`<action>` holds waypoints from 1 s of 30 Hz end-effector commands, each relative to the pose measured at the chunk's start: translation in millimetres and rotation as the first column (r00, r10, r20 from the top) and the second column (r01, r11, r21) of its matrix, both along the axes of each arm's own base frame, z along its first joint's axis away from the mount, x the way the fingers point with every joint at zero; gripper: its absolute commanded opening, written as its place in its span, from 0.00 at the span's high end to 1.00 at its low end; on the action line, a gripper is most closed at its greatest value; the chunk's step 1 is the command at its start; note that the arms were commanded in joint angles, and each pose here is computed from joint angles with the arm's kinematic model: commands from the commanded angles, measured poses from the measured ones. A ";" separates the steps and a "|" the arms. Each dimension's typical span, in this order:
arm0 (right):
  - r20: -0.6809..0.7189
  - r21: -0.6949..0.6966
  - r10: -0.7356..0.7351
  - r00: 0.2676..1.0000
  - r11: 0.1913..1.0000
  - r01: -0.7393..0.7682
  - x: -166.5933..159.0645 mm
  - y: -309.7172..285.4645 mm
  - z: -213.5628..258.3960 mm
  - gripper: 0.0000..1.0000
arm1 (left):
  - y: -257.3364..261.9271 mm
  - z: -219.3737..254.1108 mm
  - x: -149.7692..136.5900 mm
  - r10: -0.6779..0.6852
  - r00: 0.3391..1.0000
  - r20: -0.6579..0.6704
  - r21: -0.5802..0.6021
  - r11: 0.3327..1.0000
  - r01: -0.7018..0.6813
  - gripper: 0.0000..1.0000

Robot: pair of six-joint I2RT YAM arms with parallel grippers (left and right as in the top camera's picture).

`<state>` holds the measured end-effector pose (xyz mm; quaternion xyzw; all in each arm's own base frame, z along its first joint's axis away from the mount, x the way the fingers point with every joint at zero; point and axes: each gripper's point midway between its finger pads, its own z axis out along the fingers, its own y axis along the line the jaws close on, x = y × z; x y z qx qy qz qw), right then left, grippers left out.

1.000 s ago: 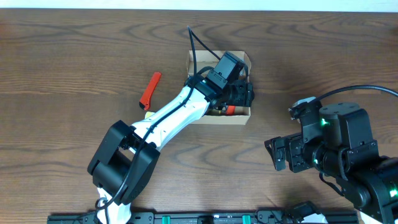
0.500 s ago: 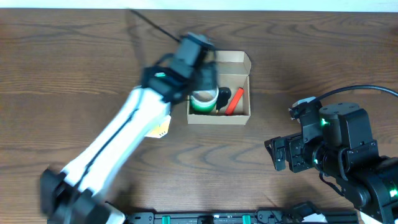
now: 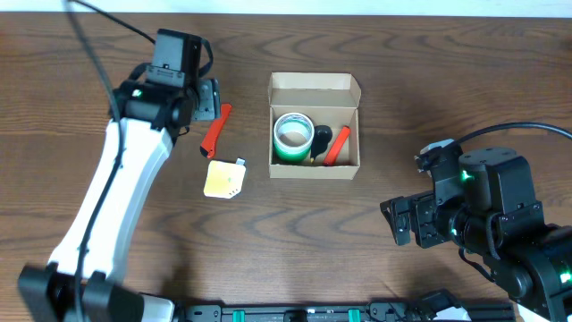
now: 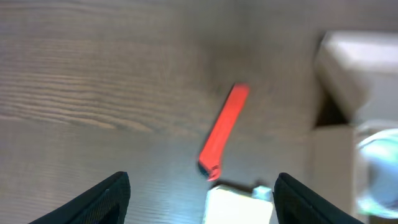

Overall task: Pack container
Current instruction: 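Move the left gripper to the red box cutter and grasp it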

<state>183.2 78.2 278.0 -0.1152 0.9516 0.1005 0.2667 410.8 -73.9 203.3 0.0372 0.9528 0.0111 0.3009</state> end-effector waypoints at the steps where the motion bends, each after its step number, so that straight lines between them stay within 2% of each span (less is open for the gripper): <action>1: 0.004 0.001 0.005 1.000 1.000 -0.005 -1.1 -0.6 0.6 0.01 | 0.9 -44.6 0.4 -0.135 0.984 -0.114 0.105 0.984 0.147 0.26; 7: 0.004 0.001 0.005 1.000 1.000 -0.005 -1.1 -0.6 0.6 0.01 | -6.5 -105.5 16.0 -0.143 0.966 -0.213 0.091 0.982 0.166 0.15; 10: 0.004 0.001 0.005 1.000 1.000 -0.005 -1.1 -0.6 0.6 0.01 | -9.3 -130.8 22.0 -0.146 0.959 -0.244 0.087 0.981 0.172 0.13; 17: 0.004 0.001 0.005 1.000 1.000 -0.005 -1.1 -0.6 0.6 0.01 | -10.3 -174.7 28.7 -0.183 0.936 -0.301 0.106 0.969 0.223 0.14; 24: 0.004 0.001 0.005 1.000 1.000 -0.005 -1.1 -0.6 0.6 0.01 | -9.8 -189.6 39.9 -0.193 0.939 -0.284 0.115 0.966 0.233 0.16; 30: 0.004 0.001 0.005 1.000 1.000 -0.005 -1.1 -0.6 0.6 0.01 | -8.4 -206.0 37.6 -0.192 0.930 -0.314 0.098 0.968 0.233 0.20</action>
